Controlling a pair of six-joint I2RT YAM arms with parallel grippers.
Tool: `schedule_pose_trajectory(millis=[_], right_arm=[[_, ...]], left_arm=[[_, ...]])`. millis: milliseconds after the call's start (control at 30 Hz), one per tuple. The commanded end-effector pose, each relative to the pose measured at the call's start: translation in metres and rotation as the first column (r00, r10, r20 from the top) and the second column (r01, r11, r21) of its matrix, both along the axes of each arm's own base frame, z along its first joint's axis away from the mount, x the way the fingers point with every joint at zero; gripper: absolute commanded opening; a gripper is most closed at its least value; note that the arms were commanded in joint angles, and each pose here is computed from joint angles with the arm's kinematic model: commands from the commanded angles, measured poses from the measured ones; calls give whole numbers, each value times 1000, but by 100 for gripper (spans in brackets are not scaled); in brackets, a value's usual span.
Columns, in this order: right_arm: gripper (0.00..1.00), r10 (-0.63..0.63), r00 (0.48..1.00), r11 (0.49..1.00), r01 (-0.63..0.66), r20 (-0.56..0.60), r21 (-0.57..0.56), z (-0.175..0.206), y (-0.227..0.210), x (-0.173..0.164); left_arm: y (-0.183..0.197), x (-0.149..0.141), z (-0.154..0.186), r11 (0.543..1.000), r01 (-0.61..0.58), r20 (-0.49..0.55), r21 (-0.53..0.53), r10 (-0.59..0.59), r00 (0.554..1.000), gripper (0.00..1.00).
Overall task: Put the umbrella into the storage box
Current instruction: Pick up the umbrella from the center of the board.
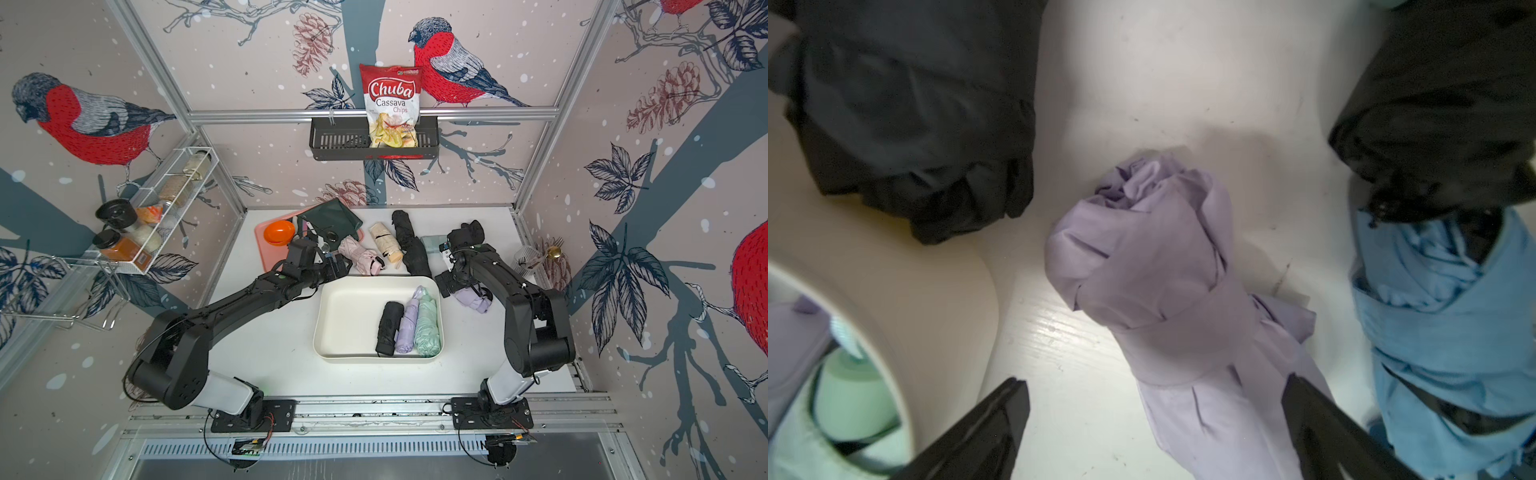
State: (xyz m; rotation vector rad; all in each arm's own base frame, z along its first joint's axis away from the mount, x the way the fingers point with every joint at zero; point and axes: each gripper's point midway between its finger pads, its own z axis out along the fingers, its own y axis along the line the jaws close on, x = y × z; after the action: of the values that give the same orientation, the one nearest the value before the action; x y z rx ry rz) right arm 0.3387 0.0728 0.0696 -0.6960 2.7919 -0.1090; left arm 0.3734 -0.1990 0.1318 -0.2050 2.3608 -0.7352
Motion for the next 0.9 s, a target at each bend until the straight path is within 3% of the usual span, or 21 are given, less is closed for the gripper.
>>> schedule_pose_trajectory(millis=[0,300,467,567,633,867], right_arm=[[100,49,999,998,-50,-16,-25,-7,-3,4],[100,31,998,998,-34,-60,-52,-35,-14,26],[97,-55,998,998,54,-30,-36,-43,-23,44],[86,-94,995,995,94,-16,-19,-43,-24,48],[70,-123,992,992,123,-4,-9,-42,-24,50],[45,-193,979,981,191,68,35,-24,-15,52]], left_arm=[[-1,5,7,1000,2,24,-16,-2,1000,99],[-1,6,10,1000,2,26,-22,-1,1000,98],[0,6,9,1000,-2,26,-19,3,1000,98],[0,6,7,1000,-2,22,-18,2,1000,98],[0,6,7,1000,-2,23,-16,3,1000,98],[-1,6,4,1000,1,15,-22,0,1000,99]])
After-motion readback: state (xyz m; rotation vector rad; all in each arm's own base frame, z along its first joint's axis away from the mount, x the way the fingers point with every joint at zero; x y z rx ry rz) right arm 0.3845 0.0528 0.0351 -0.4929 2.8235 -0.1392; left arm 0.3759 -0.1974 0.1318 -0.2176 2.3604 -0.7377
